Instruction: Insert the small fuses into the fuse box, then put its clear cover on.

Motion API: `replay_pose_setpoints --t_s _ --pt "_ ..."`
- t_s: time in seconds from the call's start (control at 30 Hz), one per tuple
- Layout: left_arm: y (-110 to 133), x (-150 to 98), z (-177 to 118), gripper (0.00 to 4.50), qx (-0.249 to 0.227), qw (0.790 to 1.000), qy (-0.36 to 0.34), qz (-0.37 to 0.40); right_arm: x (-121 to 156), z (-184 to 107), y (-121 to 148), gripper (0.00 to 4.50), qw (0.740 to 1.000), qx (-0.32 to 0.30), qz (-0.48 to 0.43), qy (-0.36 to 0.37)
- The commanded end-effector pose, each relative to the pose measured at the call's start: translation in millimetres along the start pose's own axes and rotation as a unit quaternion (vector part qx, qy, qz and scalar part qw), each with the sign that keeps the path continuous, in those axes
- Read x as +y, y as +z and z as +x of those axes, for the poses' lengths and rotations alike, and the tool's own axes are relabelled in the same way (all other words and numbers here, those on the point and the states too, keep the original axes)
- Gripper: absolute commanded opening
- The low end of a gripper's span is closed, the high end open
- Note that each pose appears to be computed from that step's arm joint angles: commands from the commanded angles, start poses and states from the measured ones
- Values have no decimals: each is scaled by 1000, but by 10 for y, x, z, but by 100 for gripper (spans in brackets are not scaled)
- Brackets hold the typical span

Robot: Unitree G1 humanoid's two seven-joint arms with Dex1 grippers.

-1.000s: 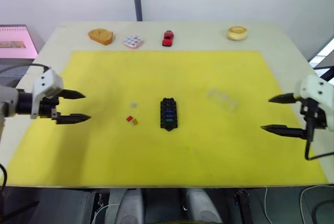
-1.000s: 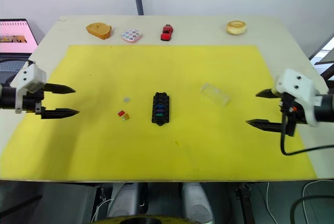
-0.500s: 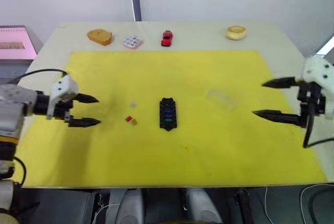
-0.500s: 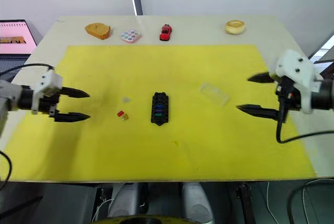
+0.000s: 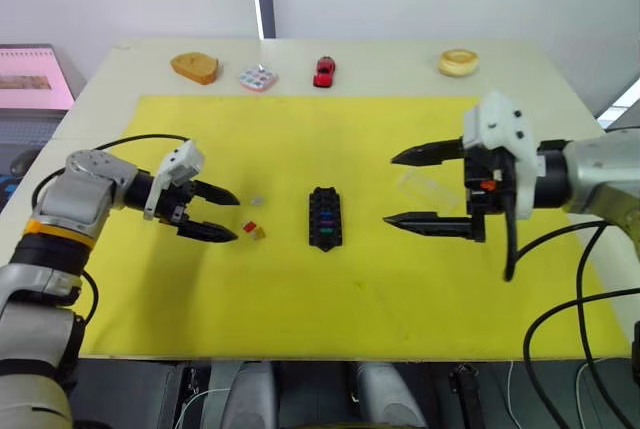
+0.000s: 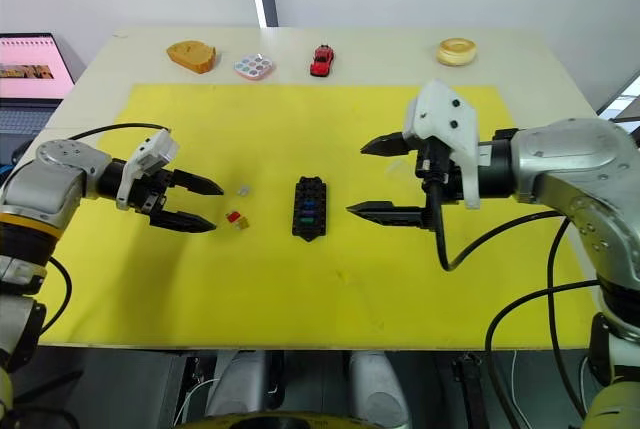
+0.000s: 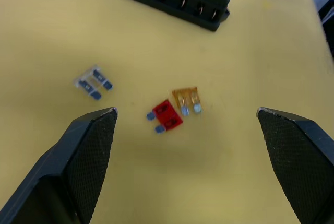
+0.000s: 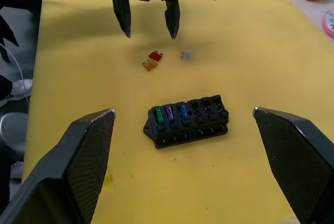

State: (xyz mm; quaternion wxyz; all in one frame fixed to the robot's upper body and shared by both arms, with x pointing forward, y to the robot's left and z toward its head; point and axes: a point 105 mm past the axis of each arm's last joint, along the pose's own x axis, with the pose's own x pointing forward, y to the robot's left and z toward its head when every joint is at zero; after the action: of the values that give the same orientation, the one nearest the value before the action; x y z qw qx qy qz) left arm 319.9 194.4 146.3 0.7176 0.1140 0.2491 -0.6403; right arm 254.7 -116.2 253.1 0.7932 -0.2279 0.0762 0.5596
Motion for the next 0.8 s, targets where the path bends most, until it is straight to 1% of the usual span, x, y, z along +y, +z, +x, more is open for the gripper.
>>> replay_pose_setpoints --t_s 0.03,0.23,0.4,0.63,0.73,0.77,0.8 --pt "-22 -51 77 450 15 1000 -25 -7 38 8 103 448 1000 -14 -21 -1" --pt "-55 -14 201 450 10 999 -35 -14 54 27 72 448 1000 -10 -19 -4" --pt "-51 27 248 450 3 999 -33 -12 81 41 57 448 1000 -9 -16 -2" --pt "-96 -23 302 450 11 998 -50 -26 92 70 33 448 1000 -6 -15 -3" --pt "-167 -3 270 368 24 998 -42 -30 92 74 29 450 1000 -6 -15 -3" --pt "-194 6 252 312 29 998 -38 -31 94 76 27 450 1000 -5 -15 -3" --pt "-219 18 227 274 31 998 -32 -34 94 77 25 450 1000 -5 -14 -3"
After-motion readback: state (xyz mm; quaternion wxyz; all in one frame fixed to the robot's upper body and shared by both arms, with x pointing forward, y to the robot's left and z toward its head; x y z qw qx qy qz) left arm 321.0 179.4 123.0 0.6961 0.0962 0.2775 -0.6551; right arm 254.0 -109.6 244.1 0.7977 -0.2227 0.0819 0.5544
